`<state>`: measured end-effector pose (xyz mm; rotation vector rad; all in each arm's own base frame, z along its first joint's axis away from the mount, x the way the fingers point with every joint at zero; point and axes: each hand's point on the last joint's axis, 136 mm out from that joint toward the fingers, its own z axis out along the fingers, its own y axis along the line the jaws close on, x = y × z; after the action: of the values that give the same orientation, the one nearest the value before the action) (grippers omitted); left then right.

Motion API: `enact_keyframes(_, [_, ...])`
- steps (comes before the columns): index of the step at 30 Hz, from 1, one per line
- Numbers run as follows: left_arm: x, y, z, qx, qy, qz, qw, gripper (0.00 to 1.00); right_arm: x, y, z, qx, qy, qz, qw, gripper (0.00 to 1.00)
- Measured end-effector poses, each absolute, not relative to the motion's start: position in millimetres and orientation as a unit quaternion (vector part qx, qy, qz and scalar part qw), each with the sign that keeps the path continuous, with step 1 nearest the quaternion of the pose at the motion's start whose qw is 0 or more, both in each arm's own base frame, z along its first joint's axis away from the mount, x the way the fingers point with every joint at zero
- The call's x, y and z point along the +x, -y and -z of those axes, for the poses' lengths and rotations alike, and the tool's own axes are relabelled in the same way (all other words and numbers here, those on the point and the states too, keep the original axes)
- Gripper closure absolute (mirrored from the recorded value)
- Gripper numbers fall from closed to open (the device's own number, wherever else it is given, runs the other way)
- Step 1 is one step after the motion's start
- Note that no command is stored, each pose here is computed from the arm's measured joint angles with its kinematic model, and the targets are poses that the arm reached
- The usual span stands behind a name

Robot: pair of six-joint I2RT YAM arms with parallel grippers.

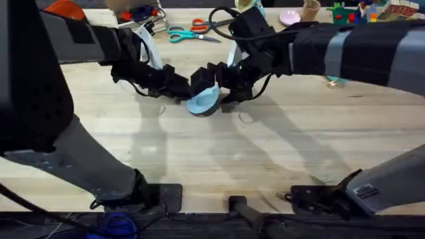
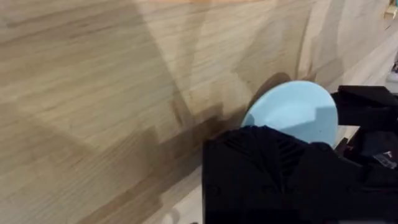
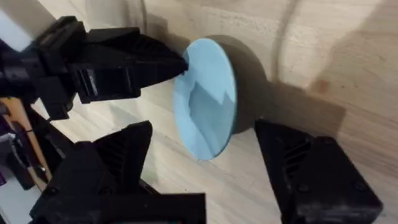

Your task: Pick up the plates from the table one by one and place each into a slot on the dish rack.

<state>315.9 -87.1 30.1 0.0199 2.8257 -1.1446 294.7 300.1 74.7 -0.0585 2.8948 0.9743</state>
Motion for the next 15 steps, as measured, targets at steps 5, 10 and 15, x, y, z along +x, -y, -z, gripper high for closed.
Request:
enact_keyframes(5, [315.9, 87.1, -30.1, 0.006, -0.926, 0.375, 0.046, 0.958, 294.9, -300.2, -74.7, -0.017, -0.947, -0.319, 0.043, 0.007])
enact_keyframes(10, [315.9, 87.1, -30.1, 0.006, -0.926, 0.375, 0.046, 0.958, 298.7, -302.8, -77.1, -0.020, -0.944, -0.325, 0.052, 0.007])
enact_keyframes(15, [315.9, 87.1, -30.1, 0.007, -0.926, 0.375, 0.046, 0.958, 303.9, -306.4, -80.7, -0.018, -0.940, -0.334, 0.063, 0.007])
